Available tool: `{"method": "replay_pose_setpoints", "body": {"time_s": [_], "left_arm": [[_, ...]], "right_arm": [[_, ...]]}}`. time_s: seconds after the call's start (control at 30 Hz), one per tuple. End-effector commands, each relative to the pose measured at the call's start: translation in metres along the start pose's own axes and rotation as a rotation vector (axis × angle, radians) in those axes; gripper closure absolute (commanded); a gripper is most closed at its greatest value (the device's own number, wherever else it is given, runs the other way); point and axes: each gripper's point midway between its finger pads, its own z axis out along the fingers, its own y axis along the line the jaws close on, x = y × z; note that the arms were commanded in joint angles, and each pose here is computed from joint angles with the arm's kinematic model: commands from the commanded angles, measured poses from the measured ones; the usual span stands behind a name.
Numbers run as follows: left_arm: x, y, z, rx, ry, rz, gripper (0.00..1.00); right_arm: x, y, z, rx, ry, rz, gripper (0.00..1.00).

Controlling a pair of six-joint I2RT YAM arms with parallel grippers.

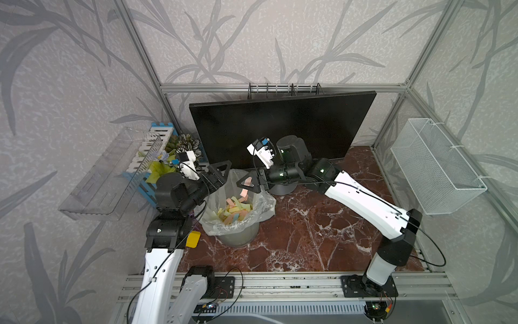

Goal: Remove the sticky note from the monitor
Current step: Place the sticky note in the trash bin.

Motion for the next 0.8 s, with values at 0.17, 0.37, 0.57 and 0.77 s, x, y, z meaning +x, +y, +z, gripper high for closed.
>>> {"method": "replay_pose_setpoints", "body": {"time_s": [0.17, 0.37, 0.57, 0.77], "left_arm": [[0.039, -0.007, 0.004, 0.118, 0.151, 0.004, 0.25], [0.045, -0.016, 0.010, 0.186, 0.186, 0.008, 0.31], [0.047, -0.025, 0.014, 0.238, 0.211, 0.018, 0.39], [0.052, -0.030, 0.013, 0.273, 0.229, 0.022, 0.41]], "right_arm": [[-0.019, 0.020, -0.018, -0.129, -0.049, 0.023, 0.24], [-0.018, 0.024, -0.011, -0.177, -0.028, 0.028, 0.24], [-0.017, 0.022, -0.006, -0.197, -0.017, 0.042, 0.24], [-0.017, 0.020, -0.003, -0.196, -0.013, 0.045, 0.24]]}}
